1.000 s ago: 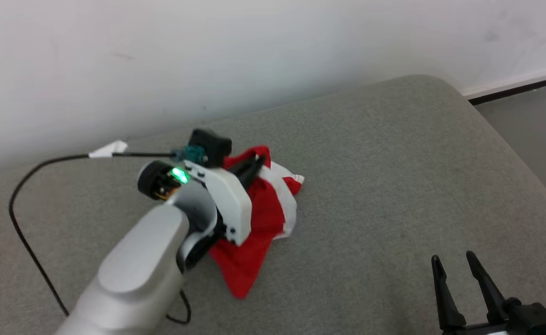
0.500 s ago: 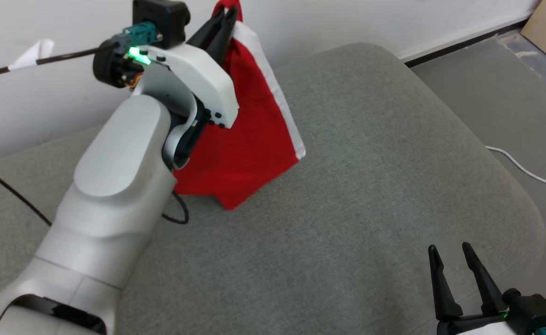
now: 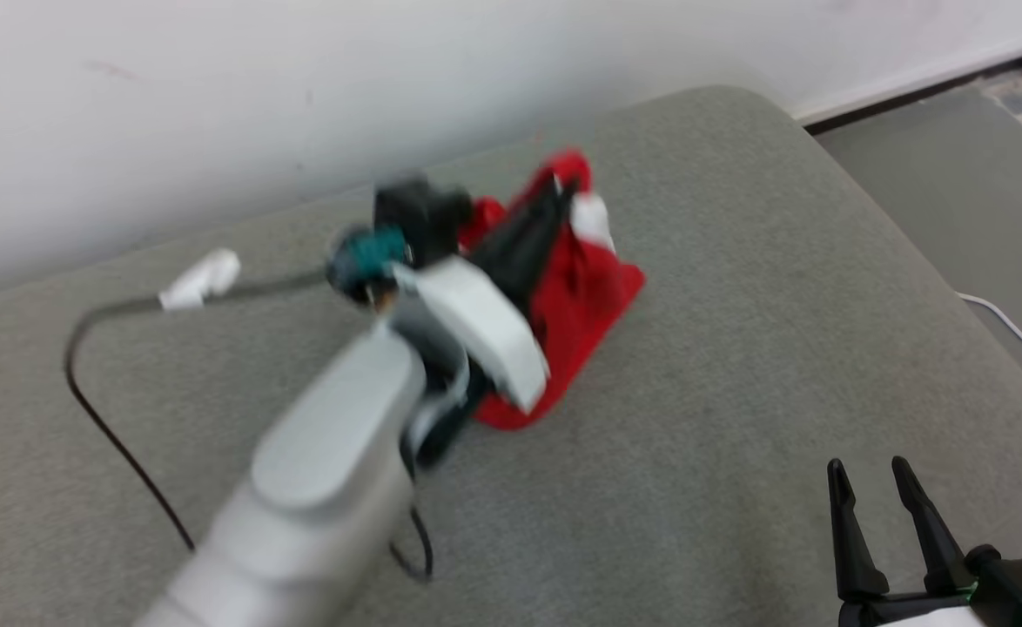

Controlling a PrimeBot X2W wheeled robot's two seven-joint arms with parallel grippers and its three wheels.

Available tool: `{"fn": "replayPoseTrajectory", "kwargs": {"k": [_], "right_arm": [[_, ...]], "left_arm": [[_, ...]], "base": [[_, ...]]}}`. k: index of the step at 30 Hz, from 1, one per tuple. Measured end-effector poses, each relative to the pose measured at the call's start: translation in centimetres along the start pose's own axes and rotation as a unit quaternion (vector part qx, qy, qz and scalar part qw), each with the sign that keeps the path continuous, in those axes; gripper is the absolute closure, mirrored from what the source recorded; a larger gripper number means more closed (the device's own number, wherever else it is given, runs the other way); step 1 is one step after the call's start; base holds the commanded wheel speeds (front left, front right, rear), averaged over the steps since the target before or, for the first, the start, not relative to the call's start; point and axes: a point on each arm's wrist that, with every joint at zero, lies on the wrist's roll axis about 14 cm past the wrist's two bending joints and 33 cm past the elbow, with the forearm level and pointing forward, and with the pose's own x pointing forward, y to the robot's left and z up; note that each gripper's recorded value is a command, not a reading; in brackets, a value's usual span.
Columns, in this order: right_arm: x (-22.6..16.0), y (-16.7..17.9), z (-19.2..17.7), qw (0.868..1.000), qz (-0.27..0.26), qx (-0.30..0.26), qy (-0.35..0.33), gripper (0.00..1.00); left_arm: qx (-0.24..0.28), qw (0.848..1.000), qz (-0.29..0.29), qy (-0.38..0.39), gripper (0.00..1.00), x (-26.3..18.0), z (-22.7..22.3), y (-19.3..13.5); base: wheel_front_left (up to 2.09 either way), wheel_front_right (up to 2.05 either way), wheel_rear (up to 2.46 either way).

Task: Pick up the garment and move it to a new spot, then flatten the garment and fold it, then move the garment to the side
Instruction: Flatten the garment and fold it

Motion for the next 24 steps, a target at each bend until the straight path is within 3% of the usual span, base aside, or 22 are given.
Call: {"fn": "replayPoseTrajectory", "kwargs": {"k": [5,8,17,24], "right_arm": [[-0.1,0.7,-0.4,1.0,0.016,-0.008,0.003,0.0],[-0.1,1.5,-0.7,0.999,0.03,-0.009,0.005,0.0],[0.6,4.6,-1.7,0.996,0.086,-0.015,0.017,0.0],[0.3,6.1,-2.1,0.993,0.115,-0.016,0.022,0.0]], "left_arm": [[-0.071,0.997,-0.001,0.042,1.0,-6.1,-4.4,-2.7],[-0.105,0.99,0.031,0.086,1.0,-11.1,-7.6,-3.1],[-0.147,0.959,0.189,0.153,1.0,-23.8,-13.2,-1.8],[-0.138,0.924,0.316,0.163,1.0,-30.5,-14.4,1.5]], "base": [[0.0,0.0,0.0],[0.0,0.0,0.0],[0.0,0.0,0.0],[0.0,0.0,0.0]]}}
